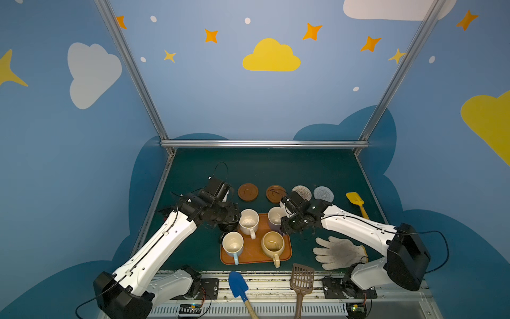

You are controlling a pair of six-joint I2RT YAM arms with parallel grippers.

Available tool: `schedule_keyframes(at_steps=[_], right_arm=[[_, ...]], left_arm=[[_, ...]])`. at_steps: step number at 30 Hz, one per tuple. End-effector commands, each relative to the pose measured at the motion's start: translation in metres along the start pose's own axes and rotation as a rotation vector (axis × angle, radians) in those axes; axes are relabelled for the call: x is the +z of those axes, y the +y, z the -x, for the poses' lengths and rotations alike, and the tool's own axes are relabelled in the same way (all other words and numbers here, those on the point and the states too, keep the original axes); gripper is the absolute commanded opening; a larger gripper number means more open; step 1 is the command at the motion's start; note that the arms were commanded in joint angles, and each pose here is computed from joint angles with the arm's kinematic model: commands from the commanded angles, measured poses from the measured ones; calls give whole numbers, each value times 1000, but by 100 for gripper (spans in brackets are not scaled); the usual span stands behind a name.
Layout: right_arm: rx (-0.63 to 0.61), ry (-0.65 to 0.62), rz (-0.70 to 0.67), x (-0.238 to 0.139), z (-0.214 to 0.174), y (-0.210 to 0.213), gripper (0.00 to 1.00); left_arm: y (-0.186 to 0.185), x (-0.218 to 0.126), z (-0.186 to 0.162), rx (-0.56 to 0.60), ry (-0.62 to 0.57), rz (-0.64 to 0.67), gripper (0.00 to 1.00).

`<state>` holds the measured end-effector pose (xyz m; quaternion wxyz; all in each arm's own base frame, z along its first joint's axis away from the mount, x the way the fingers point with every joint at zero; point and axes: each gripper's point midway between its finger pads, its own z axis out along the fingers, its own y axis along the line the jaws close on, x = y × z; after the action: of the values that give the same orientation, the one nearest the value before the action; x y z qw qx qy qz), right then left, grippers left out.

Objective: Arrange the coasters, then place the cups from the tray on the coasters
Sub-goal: 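Grasp the lavender mug on the tray with the right gripper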

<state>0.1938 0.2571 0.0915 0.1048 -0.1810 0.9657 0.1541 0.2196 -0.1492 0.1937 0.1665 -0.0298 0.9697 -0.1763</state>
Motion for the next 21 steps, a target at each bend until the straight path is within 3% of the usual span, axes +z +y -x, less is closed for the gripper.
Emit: schedule_keyframes(at_steps=[1, 5, 21], right_arm=[[-3, 7, -14, 5, -4, -2, 37], [-6, 17, -25, 11, -5, -2, 37], [-27, 8, -97, 19, -1, -7, 19]], left_arm=[[7, -6, -1, 16, 5, 42, 74], [21, -10, -4, 32, 27, 132, 74], [14, -7, 3, 38, -2, 88, 74]])
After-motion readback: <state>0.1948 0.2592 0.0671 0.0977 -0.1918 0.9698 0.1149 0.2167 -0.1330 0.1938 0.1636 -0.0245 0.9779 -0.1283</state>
